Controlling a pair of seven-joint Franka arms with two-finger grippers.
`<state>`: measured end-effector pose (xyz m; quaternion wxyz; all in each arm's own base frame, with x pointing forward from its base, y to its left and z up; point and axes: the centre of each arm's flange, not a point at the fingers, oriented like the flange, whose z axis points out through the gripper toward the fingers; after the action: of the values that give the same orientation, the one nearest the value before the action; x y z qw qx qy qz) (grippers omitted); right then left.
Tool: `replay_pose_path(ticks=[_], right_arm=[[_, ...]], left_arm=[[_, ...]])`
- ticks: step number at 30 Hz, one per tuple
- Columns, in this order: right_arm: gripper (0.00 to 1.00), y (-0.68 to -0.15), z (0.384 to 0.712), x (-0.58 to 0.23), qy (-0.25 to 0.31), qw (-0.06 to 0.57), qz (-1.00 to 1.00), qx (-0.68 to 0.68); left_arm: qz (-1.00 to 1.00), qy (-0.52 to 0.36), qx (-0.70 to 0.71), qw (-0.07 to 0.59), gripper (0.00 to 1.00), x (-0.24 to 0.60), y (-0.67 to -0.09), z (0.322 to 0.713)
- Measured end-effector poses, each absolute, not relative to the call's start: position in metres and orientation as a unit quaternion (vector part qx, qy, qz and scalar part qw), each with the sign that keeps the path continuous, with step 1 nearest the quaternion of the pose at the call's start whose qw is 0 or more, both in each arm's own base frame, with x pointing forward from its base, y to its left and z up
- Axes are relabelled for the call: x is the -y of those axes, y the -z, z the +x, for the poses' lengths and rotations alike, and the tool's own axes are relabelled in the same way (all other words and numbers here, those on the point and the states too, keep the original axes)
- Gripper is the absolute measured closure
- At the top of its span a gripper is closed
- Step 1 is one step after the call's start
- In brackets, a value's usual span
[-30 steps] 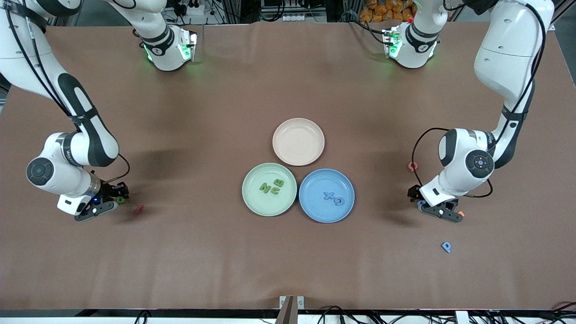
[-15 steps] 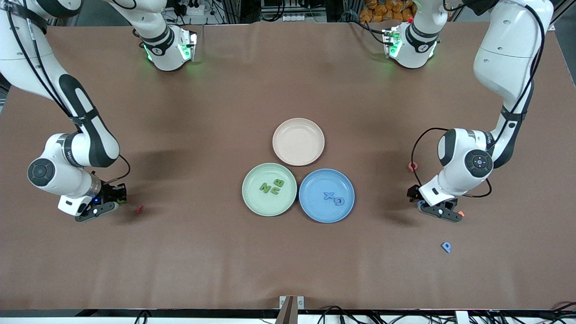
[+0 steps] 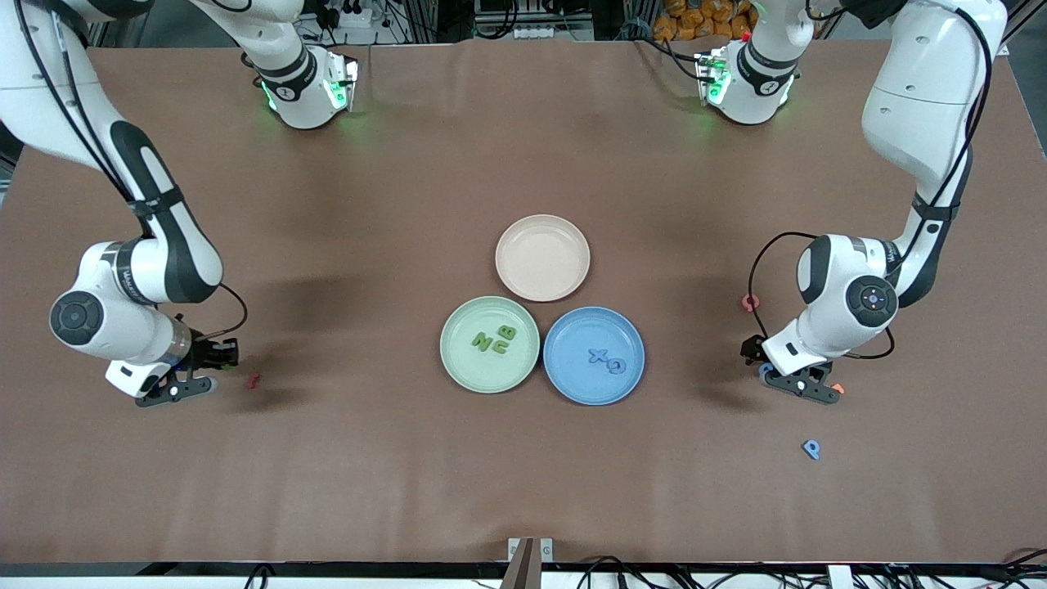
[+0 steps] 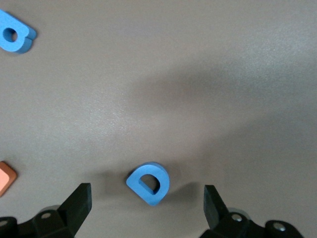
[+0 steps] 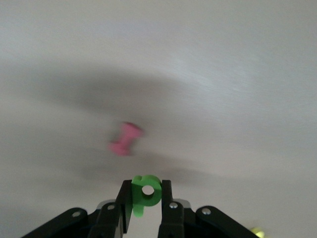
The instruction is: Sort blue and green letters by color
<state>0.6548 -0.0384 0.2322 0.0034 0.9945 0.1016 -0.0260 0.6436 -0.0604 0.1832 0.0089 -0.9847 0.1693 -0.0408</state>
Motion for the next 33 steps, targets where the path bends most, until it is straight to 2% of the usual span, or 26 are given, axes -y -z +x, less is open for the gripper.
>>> replay_pose_path(ticks=[10,26,33], right_arm=[[0.73,-0.277,0.653,-0.085,0.031,-0.053,0.998,-0.005],[0.73,-0.302,0.622,-0.264,0.026,-0.058,0.989,0.131],[0.73,-0.294,0.603,-0.333,0.031,-0.065,0.98,0.185]], left_arm=[[-0.985,0.047,-0.168,0.009,0.0,0.06,-0.188,0.651],[-0.985,0.043,-0.17,0.006,0.0,0.064,-0.177,0.655],[-0.985,0.044,-0.17,0.006,0.0,0.064,-0.178,0.656]])
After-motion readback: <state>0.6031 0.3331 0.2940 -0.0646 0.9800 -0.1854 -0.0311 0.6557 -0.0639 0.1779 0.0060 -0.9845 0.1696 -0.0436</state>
